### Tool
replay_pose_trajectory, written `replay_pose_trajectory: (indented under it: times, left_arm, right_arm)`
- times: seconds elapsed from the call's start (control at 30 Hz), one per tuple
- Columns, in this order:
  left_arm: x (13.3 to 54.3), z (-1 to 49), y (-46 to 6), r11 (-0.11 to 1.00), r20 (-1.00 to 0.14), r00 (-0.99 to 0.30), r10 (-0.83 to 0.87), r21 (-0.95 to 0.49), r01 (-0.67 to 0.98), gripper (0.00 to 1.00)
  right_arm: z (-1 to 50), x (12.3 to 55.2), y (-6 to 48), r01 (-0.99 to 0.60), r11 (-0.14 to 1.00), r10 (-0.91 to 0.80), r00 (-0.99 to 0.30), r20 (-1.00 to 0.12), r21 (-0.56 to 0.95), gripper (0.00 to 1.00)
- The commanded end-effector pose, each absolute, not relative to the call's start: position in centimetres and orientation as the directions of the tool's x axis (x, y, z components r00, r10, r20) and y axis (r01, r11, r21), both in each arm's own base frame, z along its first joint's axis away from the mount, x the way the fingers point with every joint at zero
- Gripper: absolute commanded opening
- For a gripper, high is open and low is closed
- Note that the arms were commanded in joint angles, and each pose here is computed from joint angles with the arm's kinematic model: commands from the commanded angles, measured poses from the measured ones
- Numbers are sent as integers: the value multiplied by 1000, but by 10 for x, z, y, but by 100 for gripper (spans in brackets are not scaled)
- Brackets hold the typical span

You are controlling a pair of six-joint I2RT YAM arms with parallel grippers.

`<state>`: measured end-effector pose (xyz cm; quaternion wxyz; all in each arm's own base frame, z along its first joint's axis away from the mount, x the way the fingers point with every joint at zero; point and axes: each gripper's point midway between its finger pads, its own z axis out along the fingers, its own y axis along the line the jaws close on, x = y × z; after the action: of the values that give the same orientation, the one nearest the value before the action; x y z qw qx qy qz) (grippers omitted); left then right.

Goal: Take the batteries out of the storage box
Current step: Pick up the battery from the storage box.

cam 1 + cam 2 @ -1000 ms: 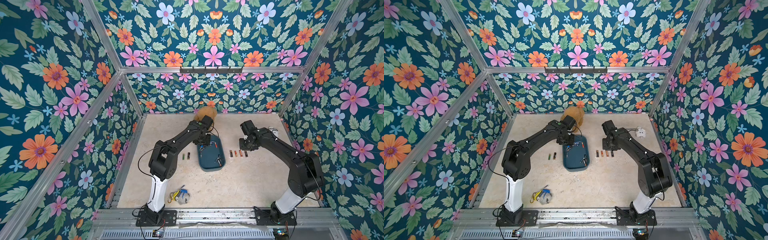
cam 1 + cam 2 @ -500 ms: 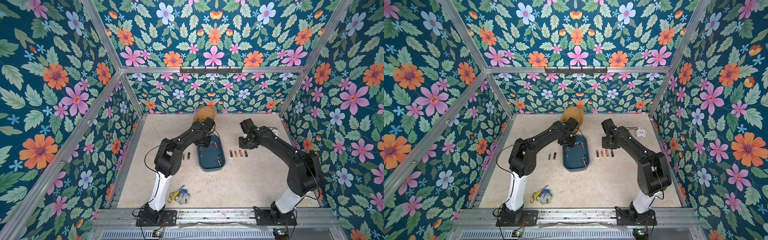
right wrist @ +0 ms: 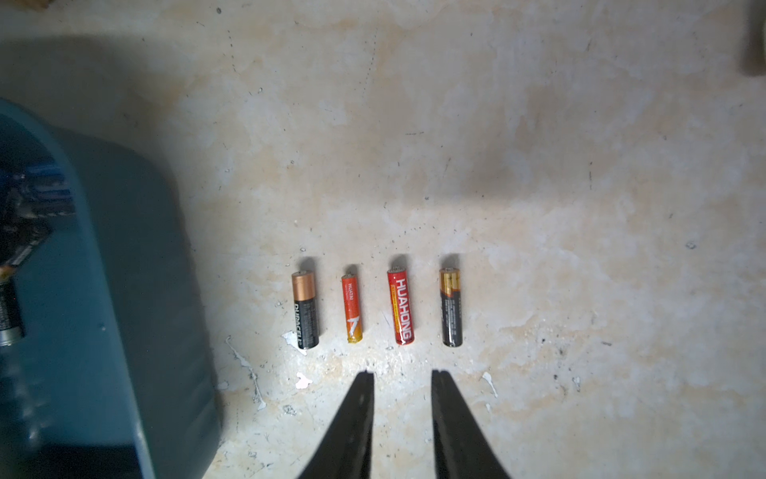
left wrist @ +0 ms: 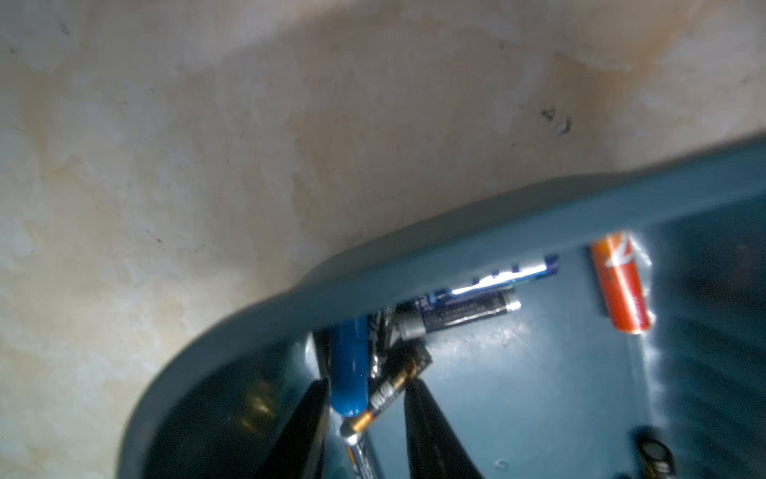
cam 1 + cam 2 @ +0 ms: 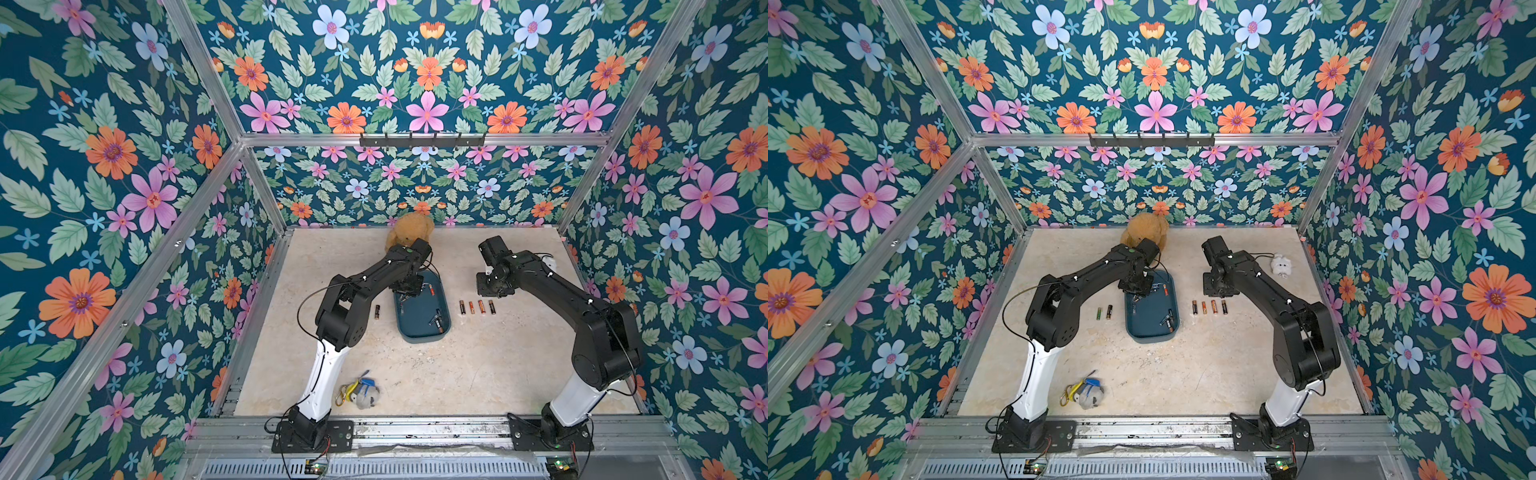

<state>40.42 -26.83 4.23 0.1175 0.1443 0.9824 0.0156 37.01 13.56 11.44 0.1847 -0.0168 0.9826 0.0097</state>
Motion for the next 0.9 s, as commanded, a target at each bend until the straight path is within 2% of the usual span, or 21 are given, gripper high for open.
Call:
replay_pose_trajectory:
  times: [0.0,0.5,0.7,0.87]
  left_arm:
    - [401,41,-262,952,-203,-930,305,96,292,34]
    - [401,40,-265,954,-206,-932,298,78,288,14]
    - [399,50,-267,958,-218,-932,288,60,282,27]
    - [398,68,-273,961,-254,-927,275,31,276,32]
  right_arm:
    - [115,369,135,-38,999,-32,-934,-356,9,30]
    - [120,371,135,-44,999,-40,-931,-363,2,30]
    - [119,370,135,-44,999,-40,-931,-363,3,30]
    - [121,370,135,-46,999,-41,-930,-366,6,31]
